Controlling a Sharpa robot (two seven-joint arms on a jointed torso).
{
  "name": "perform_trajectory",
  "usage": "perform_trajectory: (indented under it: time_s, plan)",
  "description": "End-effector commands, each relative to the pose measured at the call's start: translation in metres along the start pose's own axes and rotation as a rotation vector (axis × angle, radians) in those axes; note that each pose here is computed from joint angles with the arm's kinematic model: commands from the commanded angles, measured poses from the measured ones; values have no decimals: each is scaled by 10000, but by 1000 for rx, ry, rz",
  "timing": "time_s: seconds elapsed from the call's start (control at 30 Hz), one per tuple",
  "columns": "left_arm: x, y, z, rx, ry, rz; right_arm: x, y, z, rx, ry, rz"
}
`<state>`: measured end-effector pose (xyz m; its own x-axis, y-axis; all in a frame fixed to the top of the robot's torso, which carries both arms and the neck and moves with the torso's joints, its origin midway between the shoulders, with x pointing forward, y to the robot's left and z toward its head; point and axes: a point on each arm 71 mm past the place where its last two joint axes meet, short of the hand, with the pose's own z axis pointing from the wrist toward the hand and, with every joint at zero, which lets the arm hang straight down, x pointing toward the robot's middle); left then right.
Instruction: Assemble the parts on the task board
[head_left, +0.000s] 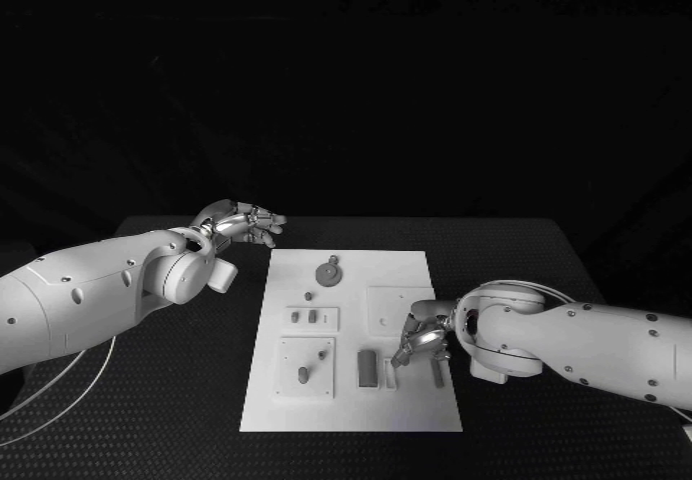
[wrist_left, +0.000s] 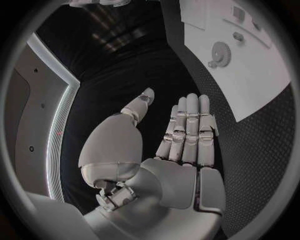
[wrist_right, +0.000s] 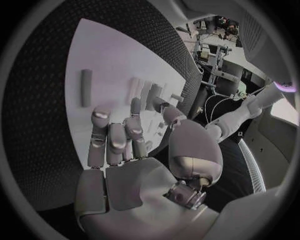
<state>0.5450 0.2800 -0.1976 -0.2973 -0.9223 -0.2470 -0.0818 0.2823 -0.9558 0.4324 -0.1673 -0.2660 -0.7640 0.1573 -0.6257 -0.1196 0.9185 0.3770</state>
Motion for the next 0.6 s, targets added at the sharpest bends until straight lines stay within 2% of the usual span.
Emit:
perform_trajectory:
  time_s: [0.03, 0.1, 0.2, 0.6]
  plan:
    - [12, -20, 3, 13, 10, 1, -102, -72, -62, -32, -68, 19]
    - [10, -19, 2, 12, 10, 1, -167, -163, -123, -8, -78, 19]
    - [4, -16, 1, 11, 8, 1, -184, -278, -186, 29, -48, 11]
    - [-3, -11, 7, 12, 10, 1, -128, -585, -289, 152, -56, -65]
